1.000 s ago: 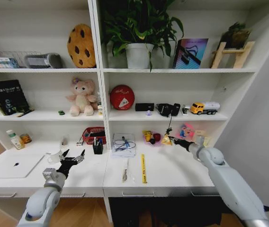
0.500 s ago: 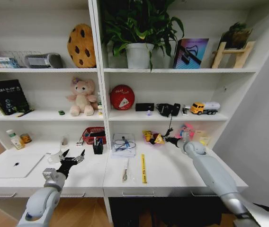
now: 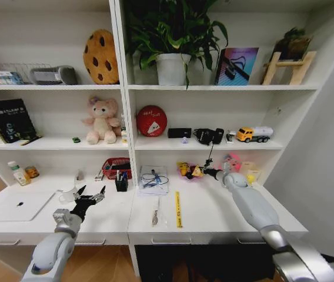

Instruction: Organize the objects on the table.

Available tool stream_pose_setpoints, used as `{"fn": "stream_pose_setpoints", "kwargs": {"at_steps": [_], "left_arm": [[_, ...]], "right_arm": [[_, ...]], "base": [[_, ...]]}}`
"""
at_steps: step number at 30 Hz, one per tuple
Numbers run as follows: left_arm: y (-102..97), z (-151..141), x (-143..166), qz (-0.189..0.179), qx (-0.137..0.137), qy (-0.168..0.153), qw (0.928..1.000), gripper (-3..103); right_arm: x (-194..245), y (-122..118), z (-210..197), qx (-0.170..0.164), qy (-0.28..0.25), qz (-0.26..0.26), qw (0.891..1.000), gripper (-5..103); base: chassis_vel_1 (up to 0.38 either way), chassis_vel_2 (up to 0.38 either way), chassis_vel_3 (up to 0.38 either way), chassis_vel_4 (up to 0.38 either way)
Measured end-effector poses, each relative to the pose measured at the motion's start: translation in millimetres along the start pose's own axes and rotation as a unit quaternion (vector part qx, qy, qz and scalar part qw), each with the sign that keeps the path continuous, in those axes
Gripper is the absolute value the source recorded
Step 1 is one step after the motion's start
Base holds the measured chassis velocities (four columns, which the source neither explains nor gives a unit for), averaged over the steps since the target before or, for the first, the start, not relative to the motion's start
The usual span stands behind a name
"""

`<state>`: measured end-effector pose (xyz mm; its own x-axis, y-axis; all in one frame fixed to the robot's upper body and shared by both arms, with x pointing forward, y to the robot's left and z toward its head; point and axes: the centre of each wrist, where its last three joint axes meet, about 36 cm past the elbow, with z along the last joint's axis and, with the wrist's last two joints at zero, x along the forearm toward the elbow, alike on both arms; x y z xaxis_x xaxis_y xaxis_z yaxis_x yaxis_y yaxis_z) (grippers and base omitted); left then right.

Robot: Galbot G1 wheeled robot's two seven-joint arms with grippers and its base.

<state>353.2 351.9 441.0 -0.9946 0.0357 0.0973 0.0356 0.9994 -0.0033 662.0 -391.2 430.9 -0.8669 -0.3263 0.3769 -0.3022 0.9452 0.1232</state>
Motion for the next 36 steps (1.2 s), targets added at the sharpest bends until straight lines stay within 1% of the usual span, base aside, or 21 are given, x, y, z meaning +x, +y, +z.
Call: {"fn": "stream_pose_setpoints", "kwargs": {"at_steps": [2,10,14,18,20,22,23,24,26,29,30,32,33,35,36], "left_arm": [[0.0,0,0,0.0,0.0,0.0,1.0,100],[0.0,0,0,0.0,0.0,0.0,1.0,100],[0.0,0,0,0.0,0.0,0.0,1.0,100],[0.0,0,0,0.0,0.0,0.0,1.0,100],[0.0,0,0,0.0,0.0,0.0,1.0,100],[0.0,0,0,0.0,0.0,0.0,1.0,100],[0.0,0,0,0.0,0.0,0.0,1.0,100],[0.0,0,0,0.0,0.0,0.0,1.0,100],[0.0,0,0,0.0,0.0,0.0,1.0,100],[0.0,0,0,0.0,0.0,0.0,1.0,100],[0.0,0,0,0.0,0.0,0.0,1.0,100],[0.0,0,0,0.0,0.0,0.0,1.0,100],[0.0,0,0,0.0,0.0,0.0,1.0,100],[0.0,0,0,0.0,0.0,0.0,1.0,100],[0.0,0,0,0.0,0.0,0.0,1.0,100]], "right_arm": [[-13,7,-7,0.001,-0.007,-0.006,1.0,0],[-33,20,-13,-0.005,-0.014,-0.008,1.0,0],[-33,19,-14,-0.003,-0.013,0.001,1.0,0],[-27,13,-14,0.005,-0.014,0.026,1.0,0],[-24,11,-13,0.008,-0.013,0.031,0.999,-2],[-17,7,-7,0.012,-0.01,0.037,0.999,9],[-17,7,-7,0.012,-0.01,0.037,0.999,9],[-13,7,-2,0.012,-0.006,0.037,0.999,20],[-8,9,5,0.011,-0.001,0.036,0.999,20],[7,19,27,-0.002,0.014,0.03,0.999,37],[7,19,27,-0.002,0.014,0.03,0.999,37],[18,25,37,-0.006,0.02,0.024,1.0,47],[18,25,37,-0.006,0.02,0.024,1.0,47],[29,32,45,-0.003,0.022,0.015,1.0,58],[29,32,45,-0.003,0.022,0.015,1.0,58]], "base": [[0.0,0.0,0.0,0.0],[0.0,0.0,0.0,0.0],[0.0,0.0,0.0,0.0],[0.0,0.0,0.0,0.0],[0.0,0.0,0.0,0.0],[0.0,0.0,0.0,0.0],[0.0,0.0,0.0,0.0],[0.0,0.0,0.0,0.0],[0.0,0.0,0.0,0.0],[0.0,0.0,0.0,0.0],[0.0,0.0,0.0,0.0],[0.0,0.0,0.0,0.0],[0.0,0.0,0.0,0.0],[0.0,0.0,0.0,0.0],[0.0,0.0,0.0,0.0]]}}
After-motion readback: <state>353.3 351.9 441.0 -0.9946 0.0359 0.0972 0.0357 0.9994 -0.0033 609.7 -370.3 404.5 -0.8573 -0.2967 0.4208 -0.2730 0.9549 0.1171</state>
